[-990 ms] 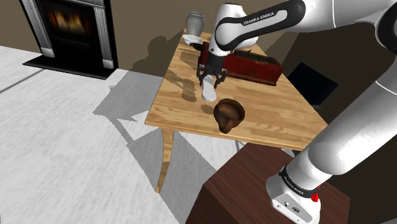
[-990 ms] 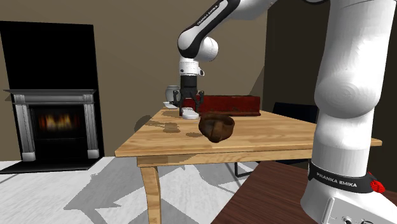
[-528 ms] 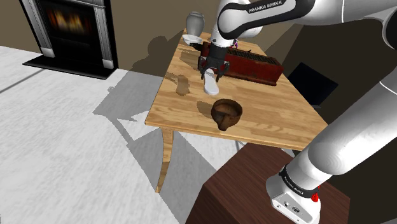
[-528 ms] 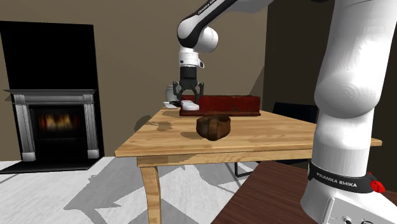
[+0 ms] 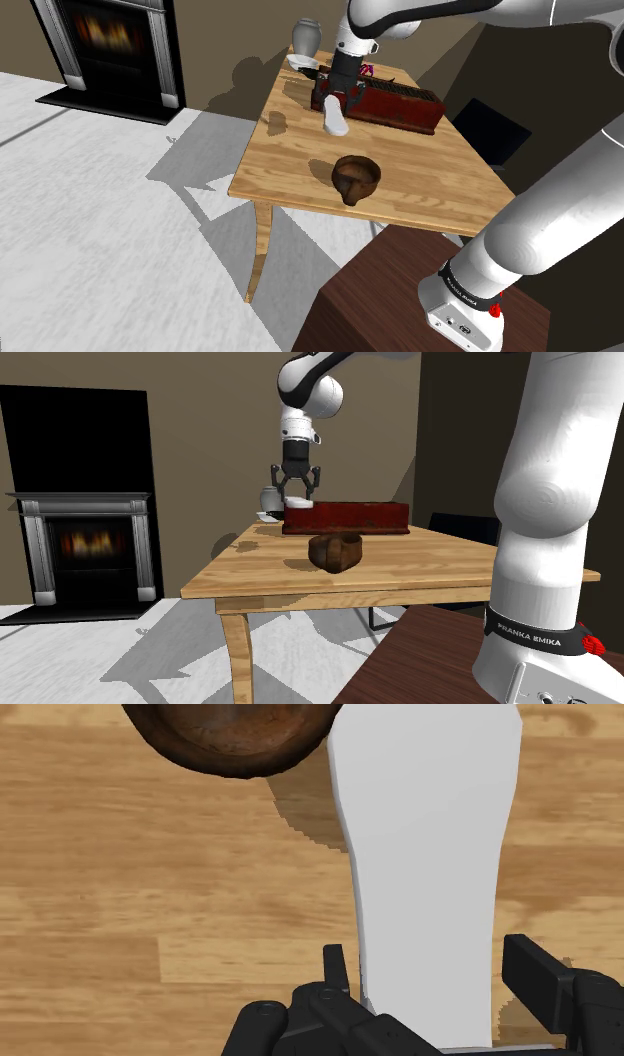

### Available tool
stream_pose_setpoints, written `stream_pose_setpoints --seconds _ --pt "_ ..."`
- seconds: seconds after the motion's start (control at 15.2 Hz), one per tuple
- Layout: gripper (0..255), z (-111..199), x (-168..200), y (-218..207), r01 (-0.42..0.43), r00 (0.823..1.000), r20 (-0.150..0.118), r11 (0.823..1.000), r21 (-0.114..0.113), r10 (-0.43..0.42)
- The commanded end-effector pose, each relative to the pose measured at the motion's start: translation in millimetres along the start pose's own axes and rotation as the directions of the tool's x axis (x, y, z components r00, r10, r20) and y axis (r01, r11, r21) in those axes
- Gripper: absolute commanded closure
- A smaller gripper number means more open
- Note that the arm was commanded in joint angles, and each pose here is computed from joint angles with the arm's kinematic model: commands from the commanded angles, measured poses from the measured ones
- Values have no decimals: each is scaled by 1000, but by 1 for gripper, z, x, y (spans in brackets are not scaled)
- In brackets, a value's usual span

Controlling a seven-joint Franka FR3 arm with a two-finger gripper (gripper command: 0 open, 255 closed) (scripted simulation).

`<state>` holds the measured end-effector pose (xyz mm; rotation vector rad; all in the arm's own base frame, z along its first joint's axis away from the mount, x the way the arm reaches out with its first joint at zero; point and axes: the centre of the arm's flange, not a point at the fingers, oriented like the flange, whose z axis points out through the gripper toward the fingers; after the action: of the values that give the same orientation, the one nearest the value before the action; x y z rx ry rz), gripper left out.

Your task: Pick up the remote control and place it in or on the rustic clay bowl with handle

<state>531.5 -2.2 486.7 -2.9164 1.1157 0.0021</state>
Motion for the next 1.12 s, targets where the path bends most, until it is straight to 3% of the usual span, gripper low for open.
stream_pose_setpoints --seconds 0.0,0.13,1.06 --pt "255 -11 -1 1 0 1000 0 1000 0 0" --pt "255 -18 -1 0 0 1000 0 1000 0 0" --pt "255 -26 -163 86 0 1000 0 1000 0 0"
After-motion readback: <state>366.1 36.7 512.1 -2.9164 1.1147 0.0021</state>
